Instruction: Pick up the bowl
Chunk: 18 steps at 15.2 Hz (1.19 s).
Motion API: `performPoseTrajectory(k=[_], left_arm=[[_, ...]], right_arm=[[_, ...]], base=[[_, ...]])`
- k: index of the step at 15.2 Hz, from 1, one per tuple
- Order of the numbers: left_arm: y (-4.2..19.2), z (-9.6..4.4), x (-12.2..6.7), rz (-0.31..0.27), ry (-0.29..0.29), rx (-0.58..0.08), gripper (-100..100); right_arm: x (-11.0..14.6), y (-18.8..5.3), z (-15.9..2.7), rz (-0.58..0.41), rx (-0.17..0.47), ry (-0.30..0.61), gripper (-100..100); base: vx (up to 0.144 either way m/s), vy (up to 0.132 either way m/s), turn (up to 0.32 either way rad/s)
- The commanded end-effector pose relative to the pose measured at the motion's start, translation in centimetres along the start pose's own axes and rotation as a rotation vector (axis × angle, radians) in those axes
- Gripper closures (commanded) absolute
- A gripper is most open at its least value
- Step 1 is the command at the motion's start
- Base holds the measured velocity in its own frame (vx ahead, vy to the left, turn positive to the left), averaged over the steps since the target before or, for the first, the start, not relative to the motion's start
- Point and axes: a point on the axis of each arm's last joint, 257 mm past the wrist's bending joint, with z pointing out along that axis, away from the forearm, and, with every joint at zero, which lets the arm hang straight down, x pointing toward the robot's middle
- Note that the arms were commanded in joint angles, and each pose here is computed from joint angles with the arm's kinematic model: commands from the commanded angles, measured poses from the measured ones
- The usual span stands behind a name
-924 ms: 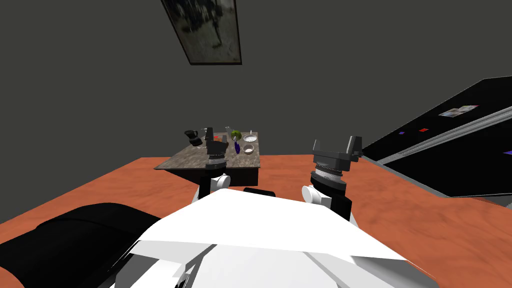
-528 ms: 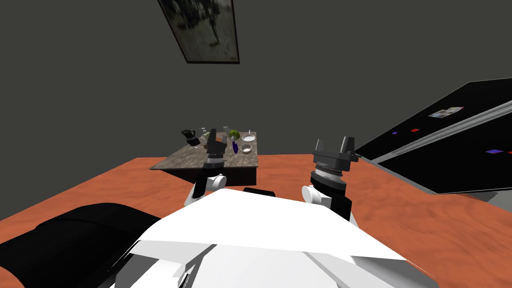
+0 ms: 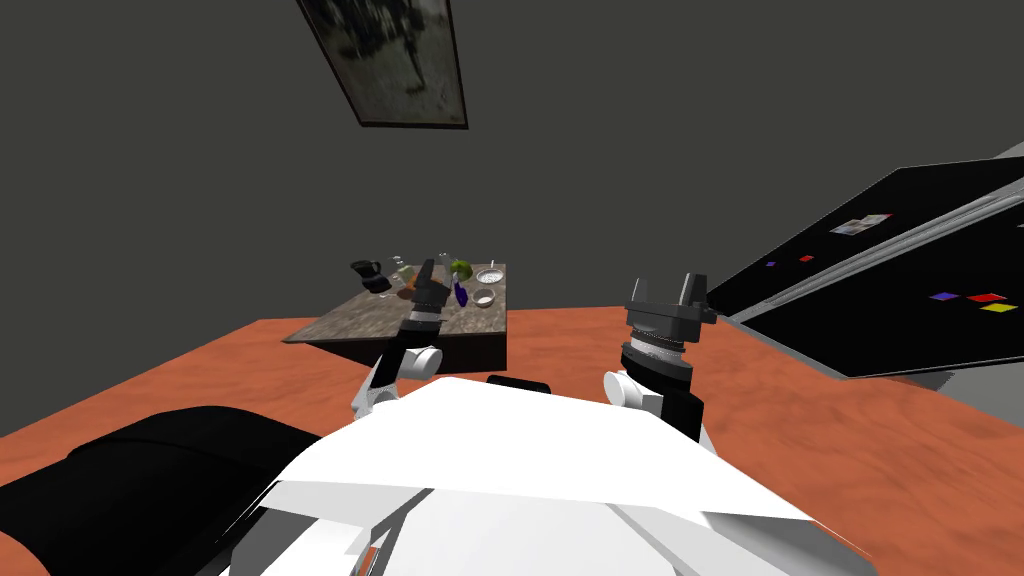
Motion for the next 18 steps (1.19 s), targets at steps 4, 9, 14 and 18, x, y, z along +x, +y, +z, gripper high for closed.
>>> performPoseTrajectory(k=[4, 9, 14, 18], left_arm=[[2.4, 0.1, -1.8, -0.029, 0.011, -0.108, -100], [4.5, 0.1, -3.4, -0.054, 0.009, -0.198, -100], [6.3, -0.2, -4.3, -0.067, 0.004, -0.275, -100], [8.2, -0.6, -6.1, -0.097, -0.01, -0.362, -100]], right_arm=[[0.0, 0.0, 0.0, 0.0, 0.0, 0.0, 0], [0.0, 0.0, 0.0, 0.0, 0.0, 0.0, 0], [0.0, 0.0, 0.0, 0.0, 0.0, 0.0, 0], [0.0, 0.0, 0.0, 0.0, 0.0, 0.0, 0]], base=[[0.01, -0.096, -0.047], [0.015, -0.076, -0.039], [0.021, -0.067, -0.034], [0.022, -0.063, -0.042]])
